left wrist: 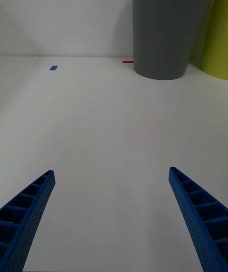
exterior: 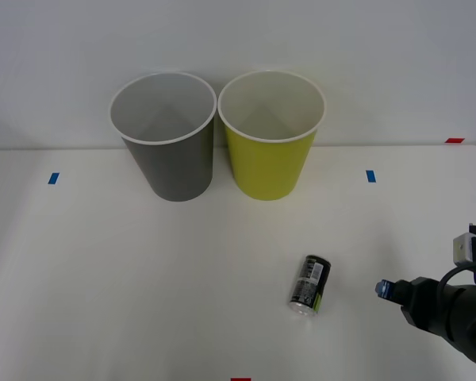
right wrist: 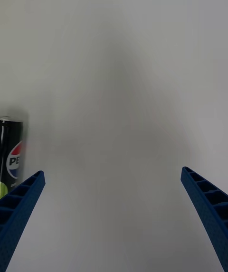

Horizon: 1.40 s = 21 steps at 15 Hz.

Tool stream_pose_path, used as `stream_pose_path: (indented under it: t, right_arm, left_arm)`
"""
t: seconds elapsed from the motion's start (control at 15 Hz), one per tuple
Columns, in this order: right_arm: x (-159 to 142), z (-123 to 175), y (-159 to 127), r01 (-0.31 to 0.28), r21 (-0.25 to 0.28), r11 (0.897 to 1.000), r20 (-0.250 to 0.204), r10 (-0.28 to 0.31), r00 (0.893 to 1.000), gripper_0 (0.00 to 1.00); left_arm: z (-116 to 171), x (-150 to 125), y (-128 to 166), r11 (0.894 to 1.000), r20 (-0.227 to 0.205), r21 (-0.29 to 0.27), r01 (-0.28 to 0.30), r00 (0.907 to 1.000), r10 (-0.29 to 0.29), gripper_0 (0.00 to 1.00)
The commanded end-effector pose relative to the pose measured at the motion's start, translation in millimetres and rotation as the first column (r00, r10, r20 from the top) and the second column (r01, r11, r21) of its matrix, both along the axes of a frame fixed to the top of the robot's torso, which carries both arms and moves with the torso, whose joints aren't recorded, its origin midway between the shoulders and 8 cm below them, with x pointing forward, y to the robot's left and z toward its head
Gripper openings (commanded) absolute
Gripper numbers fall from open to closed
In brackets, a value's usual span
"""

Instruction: Put cans in the gray bin and PET bottles in the light green bin.

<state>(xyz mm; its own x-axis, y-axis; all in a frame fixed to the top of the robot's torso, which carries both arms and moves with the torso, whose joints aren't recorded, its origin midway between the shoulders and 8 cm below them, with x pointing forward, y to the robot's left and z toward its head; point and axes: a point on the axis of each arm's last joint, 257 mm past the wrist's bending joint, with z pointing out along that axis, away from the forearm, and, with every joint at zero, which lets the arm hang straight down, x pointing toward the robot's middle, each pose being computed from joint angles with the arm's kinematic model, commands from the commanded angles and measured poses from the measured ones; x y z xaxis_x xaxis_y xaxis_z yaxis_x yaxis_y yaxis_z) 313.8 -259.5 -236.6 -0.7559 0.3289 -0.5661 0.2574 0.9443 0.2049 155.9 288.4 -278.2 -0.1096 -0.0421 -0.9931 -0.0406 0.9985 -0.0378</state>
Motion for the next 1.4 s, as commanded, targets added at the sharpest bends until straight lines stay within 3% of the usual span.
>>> stream_pose_path:
  t: [0.07,0.13,0.33,0.47,0.67,1.0,1.2,1.4]
  right_arm:
    - [21.2,26.8,25.2,-0.013,0.110,0.994,0.052,0.008,0.999,1.00]
    - [25.4,34.3,31.0,-0.035,0.125,0.991,0.064,0.027,0.998,1.00]
    - [26.8,52.1,49.0,-0.107,0.149,0.983,0.039,0.102,0.994,1.00]
    - [31.7,66.7,62.5,-0.164,0.162,0.973,0.062,0.156,0.986,1.00]
    - [42.3,84.3,78.5,-0.249,0.116,0.962,0.110,0.237,0.965,1.00]
    - [59.2,61.9,77.2,-0.235,0.033,0.972,0.035,0.234,0.972,1.00]
    - [60.2,49.9,79.6,-0.222,0.036,0.974,-0.001,0.223,0.975,1.00]
    - [53.3,33.6,77.1,-0.193,-0.004,0.981,-0.068,0.192,0.979,1.00]
  left_arm:
    - [0.0,0.0,0.0,1.000,0.000,0.000,0.000,1.0000,0.000,0.82]
    - [0.0,0.0,0.0,1.000,0.000,0.000,0.000,1.0000,0.000,0.82]
    - [0.0,0.0,0.0,1.000,0.000,0.000,0.000,1.0000,0.000,0.82]
    - [0.0,0.0,0.0,1.000,0.000,0.000,0.000,1.0000,0.000,0.82]
    - [0.0,0.0,0.0,1.000,0.000,0.000,0.000,1.0000,0.000,0.82]
    - [0.0,0.0,0.0,1.000,0.000,0.000,0.000,1.0000,0.000,0.82]
    - [0.0,0.0,0.0,1.000,0.000,0.000,0.000,1.0000,0.000,0.82]
    - [0.0,0.0,0.0,1.000,0.000,0.000,0.000,1.0000,0.000,0.82]
